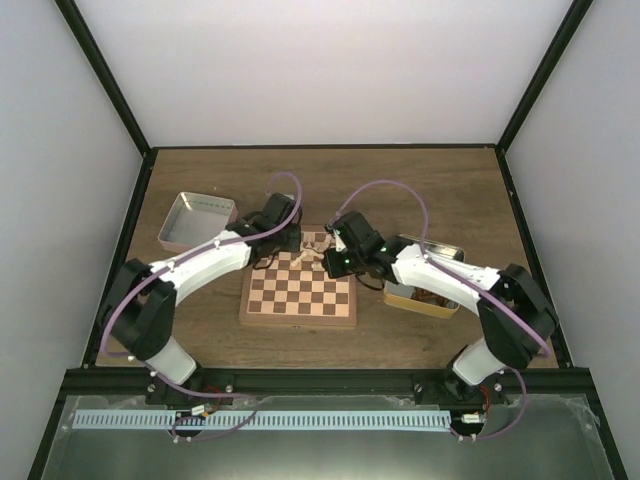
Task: Set up the chess pieces on the board
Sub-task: Place the chess piece on the chessboard.
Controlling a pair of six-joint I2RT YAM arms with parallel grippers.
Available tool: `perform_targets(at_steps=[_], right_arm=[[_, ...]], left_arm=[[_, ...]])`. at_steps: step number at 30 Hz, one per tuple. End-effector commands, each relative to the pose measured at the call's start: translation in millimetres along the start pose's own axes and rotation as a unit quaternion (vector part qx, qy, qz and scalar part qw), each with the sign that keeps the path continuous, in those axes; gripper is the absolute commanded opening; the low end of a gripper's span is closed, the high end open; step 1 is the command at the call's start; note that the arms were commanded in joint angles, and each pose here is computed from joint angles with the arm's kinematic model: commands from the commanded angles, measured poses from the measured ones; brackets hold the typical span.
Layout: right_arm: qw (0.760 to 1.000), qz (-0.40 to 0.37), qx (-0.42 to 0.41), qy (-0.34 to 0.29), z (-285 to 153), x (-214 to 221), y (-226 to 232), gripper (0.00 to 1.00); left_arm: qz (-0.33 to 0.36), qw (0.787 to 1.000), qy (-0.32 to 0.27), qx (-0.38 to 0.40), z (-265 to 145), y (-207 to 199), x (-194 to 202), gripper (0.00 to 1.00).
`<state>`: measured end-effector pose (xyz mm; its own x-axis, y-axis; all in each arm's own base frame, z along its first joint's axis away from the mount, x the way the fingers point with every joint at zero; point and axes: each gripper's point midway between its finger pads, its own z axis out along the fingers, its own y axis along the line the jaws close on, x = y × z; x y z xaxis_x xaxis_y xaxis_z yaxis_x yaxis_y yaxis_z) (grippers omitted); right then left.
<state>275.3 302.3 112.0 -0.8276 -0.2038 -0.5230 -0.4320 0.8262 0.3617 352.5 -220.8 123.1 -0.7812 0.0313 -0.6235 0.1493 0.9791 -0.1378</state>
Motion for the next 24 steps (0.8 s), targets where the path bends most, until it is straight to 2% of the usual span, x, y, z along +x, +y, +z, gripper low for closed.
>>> perform_targets(at_steps=[1,7,24], right_arm=[[0.999,-0.002,-0.004,-0.034,-18.4,-10.7,5.3,0.09],[0.999,-0.005,-0.008,-0.036,-20.9,-10.0,6.2,0.09],[1.000,0.001,-0.018,-0.026,-15.4,-6.9,9.2,0.09]], left_arm=[[0.001,0.999,0.028,-0.023,16.3,9.7,2.9,0.04],[0.001,0.997,0.058,-0.047,40.7,21.8,18.5,0.04],[0.006,0.997,0.067,-0.039,62.1,23.3,23.5,0.11]])
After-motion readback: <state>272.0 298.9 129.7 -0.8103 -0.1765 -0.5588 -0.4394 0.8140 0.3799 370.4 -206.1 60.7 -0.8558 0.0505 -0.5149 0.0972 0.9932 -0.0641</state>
